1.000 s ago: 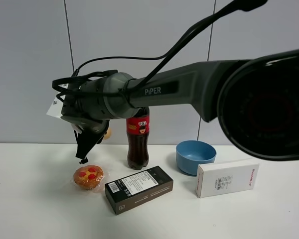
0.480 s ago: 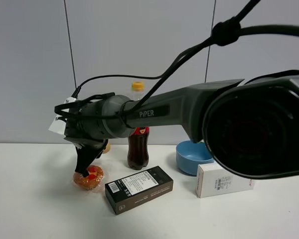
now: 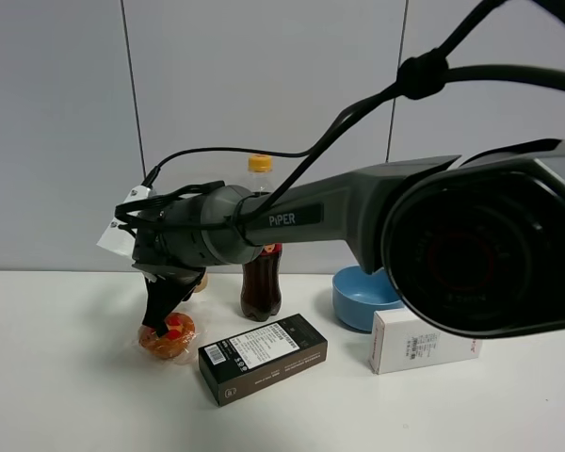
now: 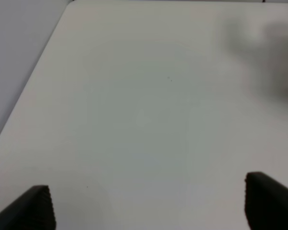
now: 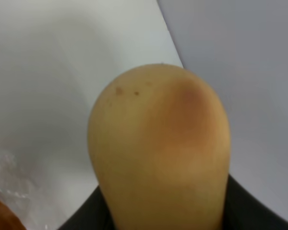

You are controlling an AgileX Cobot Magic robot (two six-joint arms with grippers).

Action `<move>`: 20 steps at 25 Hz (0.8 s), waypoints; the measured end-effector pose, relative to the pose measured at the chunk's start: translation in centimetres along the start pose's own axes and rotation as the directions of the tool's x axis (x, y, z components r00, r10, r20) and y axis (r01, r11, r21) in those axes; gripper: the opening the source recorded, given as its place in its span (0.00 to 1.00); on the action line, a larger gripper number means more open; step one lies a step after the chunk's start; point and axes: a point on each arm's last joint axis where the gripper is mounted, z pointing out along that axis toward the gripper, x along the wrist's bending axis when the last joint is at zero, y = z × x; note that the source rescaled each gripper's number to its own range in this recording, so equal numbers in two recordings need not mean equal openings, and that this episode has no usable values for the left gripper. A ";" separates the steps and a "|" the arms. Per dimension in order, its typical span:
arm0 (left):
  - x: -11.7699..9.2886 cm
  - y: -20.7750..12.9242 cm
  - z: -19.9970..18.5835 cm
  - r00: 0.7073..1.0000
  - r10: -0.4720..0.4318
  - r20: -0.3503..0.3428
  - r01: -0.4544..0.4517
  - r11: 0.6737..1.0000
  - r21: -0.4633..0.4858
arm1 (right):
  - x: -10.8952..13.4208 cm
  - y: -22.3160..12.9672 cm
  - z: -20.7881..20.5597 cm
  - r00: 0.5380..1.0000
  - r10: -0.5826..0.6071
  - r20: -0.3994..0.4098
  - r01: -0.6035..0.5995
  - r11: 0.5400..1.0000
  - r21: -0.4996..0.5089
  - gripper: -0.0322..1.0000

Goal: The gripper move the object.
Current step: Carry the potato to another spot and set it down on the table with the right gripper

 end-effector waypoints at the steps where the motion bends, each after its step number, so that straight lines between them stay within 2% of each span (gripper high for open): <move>1: 0.0 0.0 0.0 1.000 0.000 0.000 0.000 1.000 0.000 | 0.0 0.0 0.0 1.000 0.001 -0.002 -0.001 1.000 -0.005 0.03; 4: 0.0 0.0 0.0 1.000 0.000 0.000 0.000 1.000 0.000 | -0.1 0.0 0.1 1.000 0.001 -0.002 -0.001 1.000 -0.008 0.06; 7: 0.0 0.0 0.0 1.000 0.000 0.000 0.000 1.000 0.000 | -0.3 -0.2 0.2 1.000 0.005 -0.001 -0.005 1.000 -0.007 0.19; 9: 0.0 0.0 0.0 1.000 0.000 0.000 0.000 1.000 0.000 | -0.6 -0.4 0.4 1.000 0.008 0.002 -0.008 1.000 -0.005 0.24; 20: 0.0 0.0 0.0 1.000 0.000 0.000 0.000 1.000 0.000 | -0.9 -0.5 0.6 1.000 0.013 0.001 -0.013 1.000 -0.012 0.27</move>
